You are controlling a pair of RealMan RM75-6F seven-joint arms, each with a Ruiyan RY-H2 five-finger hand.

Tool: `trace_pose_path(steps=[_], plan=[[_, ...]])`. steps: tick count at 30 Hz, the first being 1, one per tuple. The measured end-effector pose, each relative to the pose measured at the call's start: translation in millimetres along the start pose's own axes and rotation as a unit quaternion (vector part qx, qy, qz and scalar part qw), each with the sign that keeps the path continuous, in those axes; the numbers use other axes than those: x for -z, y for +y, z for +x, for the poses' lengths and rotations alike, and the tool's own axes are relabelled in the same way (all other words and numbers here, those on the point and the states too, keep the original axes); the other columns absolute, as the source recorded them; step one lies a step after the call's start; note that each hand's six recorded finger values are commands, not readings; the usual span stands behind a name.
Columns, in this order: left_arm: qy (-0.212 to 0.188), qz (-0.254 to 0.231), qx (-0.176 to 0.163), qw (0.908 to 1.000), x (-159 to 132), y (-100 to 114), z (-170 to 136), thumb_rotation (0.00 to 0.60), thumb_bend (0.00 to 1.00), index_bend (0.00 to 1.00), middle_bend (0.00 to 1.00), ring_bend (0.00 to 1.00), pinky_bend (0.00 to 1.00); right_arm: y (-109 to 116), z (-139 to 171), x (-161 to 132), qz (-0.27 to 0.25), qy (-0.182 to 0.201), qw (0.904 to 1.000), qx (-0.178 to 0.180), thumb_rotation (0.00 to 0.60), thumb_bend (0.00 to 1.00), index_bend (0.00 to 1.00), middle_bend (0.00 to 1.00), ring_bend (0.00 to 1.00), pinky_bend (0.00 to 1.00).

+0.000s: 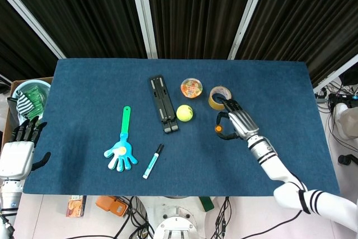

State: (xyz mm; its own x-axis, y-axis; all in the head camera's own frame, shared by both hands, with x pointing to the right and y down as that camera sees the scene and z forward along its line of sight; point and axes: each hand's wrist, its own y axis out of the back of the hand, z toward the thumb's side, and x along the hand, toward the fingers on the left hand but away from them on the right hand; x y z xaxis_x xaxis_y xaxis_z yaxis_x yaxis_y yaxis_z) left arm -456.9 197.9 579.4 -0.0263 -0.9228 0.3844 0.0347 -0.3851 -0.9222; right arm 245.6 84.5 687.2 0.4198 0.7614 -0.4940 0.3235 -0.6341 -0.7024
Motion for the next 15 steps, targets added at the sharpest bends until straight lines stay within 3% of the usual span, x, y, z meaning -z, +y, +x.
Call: trace_pose_path(steps=[11,15], plan=[[-0.002,0.001,0.001,1.0,-1,-1,0,0.6,0.23,0.12,0.01,0.0,0.12,64,19,-19,0.001,0.02,0.9997,0.015,0.6,0.43,0.64,0.05,0.1,0.01],[-0.002,0.001,0.001,1.0,-1,-1,0,0.6,0.23,0.12,0.01,0.0,0.12,75,21,-24,-0.005,0.023,0.9996,0.017,0.6,0.43,0.64,0.05,0.1,0.01]])
